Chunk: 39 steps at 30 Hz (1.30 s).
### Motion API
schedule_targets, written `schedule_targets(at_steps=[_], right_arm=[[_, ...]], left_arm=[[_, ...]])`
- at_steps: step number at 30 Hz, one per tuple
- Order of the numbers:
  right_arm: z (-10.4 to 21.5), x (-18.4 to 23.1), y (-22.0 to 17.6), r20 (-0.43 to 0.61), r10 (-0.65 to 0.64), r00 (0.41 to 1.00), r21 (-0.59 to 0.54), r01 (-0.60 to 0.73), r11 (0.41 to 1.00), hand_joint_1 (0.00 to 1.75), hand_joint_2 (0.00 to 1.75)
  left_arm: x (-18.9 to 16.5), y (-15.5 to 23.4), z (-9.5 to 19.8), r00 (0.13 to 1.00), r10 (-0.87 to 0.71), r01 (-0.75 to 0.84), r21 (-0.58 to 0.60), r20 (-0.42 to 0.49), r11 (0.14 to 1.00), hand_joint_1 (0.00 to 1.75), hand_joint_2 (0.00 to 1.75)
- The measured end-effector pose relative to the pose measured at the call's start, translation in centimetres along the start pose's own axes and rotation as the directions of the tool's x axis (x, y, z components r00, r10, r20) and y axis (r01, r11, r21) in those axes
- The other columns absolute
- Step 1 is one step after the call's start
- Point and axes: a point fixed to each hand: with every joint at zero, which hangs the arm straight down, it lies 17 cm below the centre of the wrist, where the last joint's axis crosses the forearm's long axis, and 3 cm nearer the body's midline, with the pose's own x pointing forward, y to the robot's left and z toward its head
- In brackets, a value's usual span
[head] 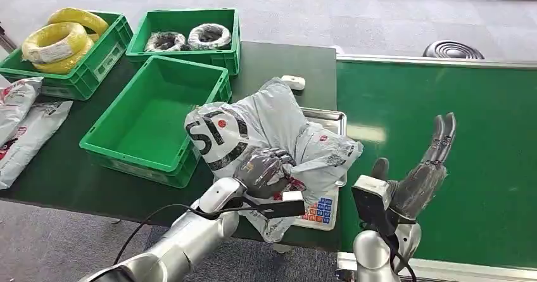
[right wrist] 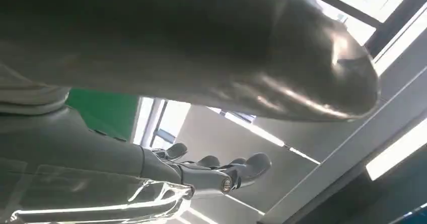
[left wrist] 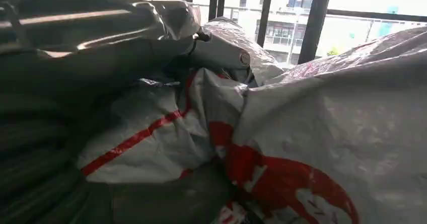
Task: Moved the parcel from conveyor to table for the left to box.
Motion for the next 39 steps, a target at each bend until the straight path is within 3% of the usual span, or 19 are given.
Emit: schedule_targets(at_steps=[11,14,17,21,27,31,34,39], right_arm=[[0.5,0.0,0.0,0.004,0.000,1.000,0.005,0.000,1.000,0.00,0.00],[0.5,-0.1,-0.1,0.001,-0.003,1.000,0.004,0.003,1.000,0.00,0.00],[0.5,-0.1,-0.1,0.005,-0.005,1.000,0.000,0.005,1.000,0.00,0.00],[0.5,-0.2,-0.3,0.009,-0.001,1.000,-0.002,0.001,1.000,0.00,0.00],[0.6,-0.2,-0.5,0.019,0.007,1.000,-0.006,-0.007,1.000,0.00,0.00],[1.0,-0.4,-0.6,0.015,0.007,1.000,-0.007,-0.007,1.000,0.00,0.00],[1.1,-0.3,-0.7,0.017,0.004,1.000,-0.013,-0.004,1.000,0.00,0.00],[1.1,-0.1,-0.4,0.019,-0.002,1.000,-0.016,0.002,1.000,0.00,0.00]], left_arm=[[-0.3,2.1,-0.1,0.983,0.184,-0.185,0.067,0.022,0.980,1.75,1.75],[0.2,3.1,-0.1,0.949,0.309,-0.314,0.093,0.059,0.945,1.71,1.75],[0.4,6.5,0.0,0.857,0.497,-0.515,0.179,0.137,0.838,1.66,1.75],[-1.0,14.3,1.7,0.711,0.640,-0.701,0.357,0.290,0.617,1.66,1.75],[-2.6,21.7,5.3,0.676,0.596,-0.729,0.510,0.434,0.456,1.62,1.75],[-4.5,25.8,8.9,0.679,0.550,-0.711,0.624,0.487,0.325,1.41,1.75],[-6.3,28.3,11.7,0.748,0.487,-0.620,0.737,0.451,0.270,1.40,1.75],[-10.0,30.7,13.9,0.915,0.368,-0.281,0.914,0.163,0.294,1.48,1.75]])
